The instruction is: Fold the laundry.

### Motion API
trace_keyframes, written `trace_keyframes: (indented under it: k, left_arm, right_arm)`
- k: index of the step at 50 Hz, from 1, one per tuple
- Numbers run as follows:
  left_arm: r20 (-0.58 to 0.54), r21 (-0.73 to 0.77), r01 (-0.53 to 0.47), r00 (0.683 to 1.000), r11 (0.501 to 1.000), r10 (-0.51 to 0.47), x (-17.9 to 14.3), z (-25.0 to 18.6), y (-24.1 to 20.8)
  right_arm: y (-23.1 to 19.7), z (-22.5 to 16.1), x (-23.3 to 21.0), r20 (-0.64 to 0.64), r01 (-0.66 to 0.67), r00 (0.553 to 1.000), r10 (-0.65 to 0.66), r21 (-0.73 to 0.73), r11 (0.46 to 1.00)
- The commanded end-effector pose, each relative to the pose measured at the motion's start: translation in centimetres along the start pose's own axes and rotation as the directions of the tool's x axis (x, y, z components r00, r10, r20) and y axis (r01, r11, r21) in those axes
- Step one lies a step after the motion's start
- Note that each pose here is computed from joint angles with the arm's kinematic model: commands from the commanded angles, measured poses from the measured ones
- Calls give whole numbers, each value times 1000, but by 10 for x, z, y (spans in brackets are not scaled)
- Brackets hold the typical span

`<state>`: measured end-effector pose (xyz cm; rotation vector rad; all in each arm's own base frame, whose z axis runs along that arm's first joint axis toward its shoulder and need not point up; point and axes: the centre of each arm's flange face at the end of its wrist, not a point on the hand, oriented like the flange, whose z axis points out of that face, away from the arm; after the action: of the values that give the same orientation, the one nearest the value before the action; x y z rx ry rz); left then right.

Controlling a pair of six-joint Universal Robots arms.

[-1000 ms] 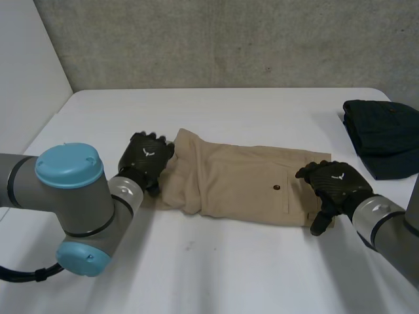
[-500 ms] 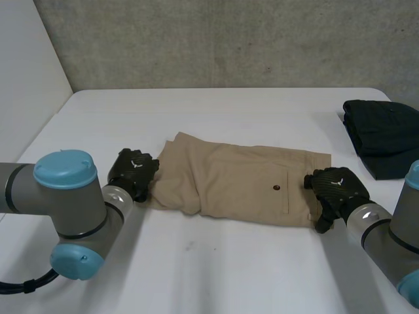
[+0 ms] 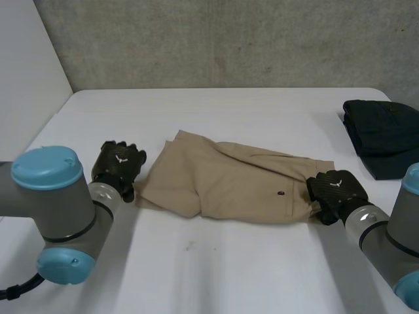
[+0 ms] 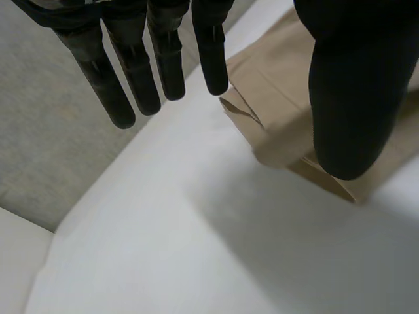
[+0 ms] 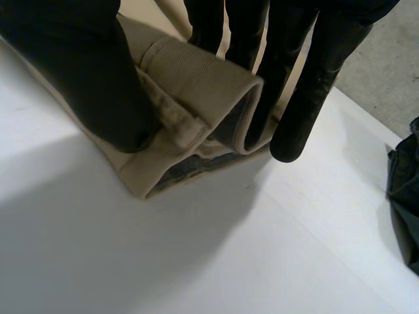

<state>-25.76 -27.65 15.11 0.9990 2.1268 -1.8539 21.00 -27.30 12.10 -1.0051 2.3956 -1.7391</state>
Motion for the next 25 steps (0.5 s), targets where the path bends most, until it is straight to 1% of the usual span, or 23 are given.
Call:
trace_keyframes:
  k: [1,2,3,6,7,10,11,13,14,16,18,19,22,23,25]
  left_arm:
    - [35,56,6,999,998,-8,-14,-11,-20]
    - [40,65,7,999,998,-10,-17,-15,-23]
    - [42,69,7,999,998,-10,-18,-17,-25]
    - [49,84,8,999,996,-12,-22,-23,-31]
    - [51,87,8,999,996,-13,-23,-25,-32]
    - [50,88,8,999,996,-13,-24,-31,-34]
    - [50,89,8,999,996,-13,-25,-32,-34]
    - [52,92,10,999,996,-15,-25,-34,-35]
    - [50,95,10,999,995,-15,-25,-35,-36]
    - [50,95,10,999,995,-15,-25,-35,-36]
    - [51,100,13,999,995,-18,-25,-35,-37]
    - [51,101,13,999,995,-18,-26,-35,-38]
    - [53,111,21,998,994,-27,-26,-34,-41]
    - [53,114,22,998,993,-28,-26,-34,-42]
    - [58,127,24,998,992,-32,-27,-33,-44]
  right_arm:
    - [-5,-4,12,-32,35,999,-34,9,999]
    - [-7,-5,18,-52,46,998,-45,12,999]
    - [-8,-10,35,-91,73,993,-72,6,997]
    - [-5,-15,62,-146,124,981,-128,-38,992]
    - [-2,-17,78,-165,169,970,-178,-71,983]
    - [2,-20,95,-160,248,950,-267,-127,960]
    - [1,-20,106,-161,295,934,-318,-150,943]
    - [-3,-20,109,-155,348,915,-372,-161,924]
    - [-8,-19,108,-151,371,907,-394,-157,915]
    - [-26,-16,92,-134,421,892,-432,-104,901]
    - [-42,-14,77,-115,466,876,-468,-43,884]
    - [-57,-14,62,-103,498,863,-494,17,867]
    - [-77,-16,39,-80,532,847,-526,109,840]
    - [-89,-17,23,-76,554,832,-550,168,815]
    - [-100,-18,4,-63,574,814,-577,228,786]
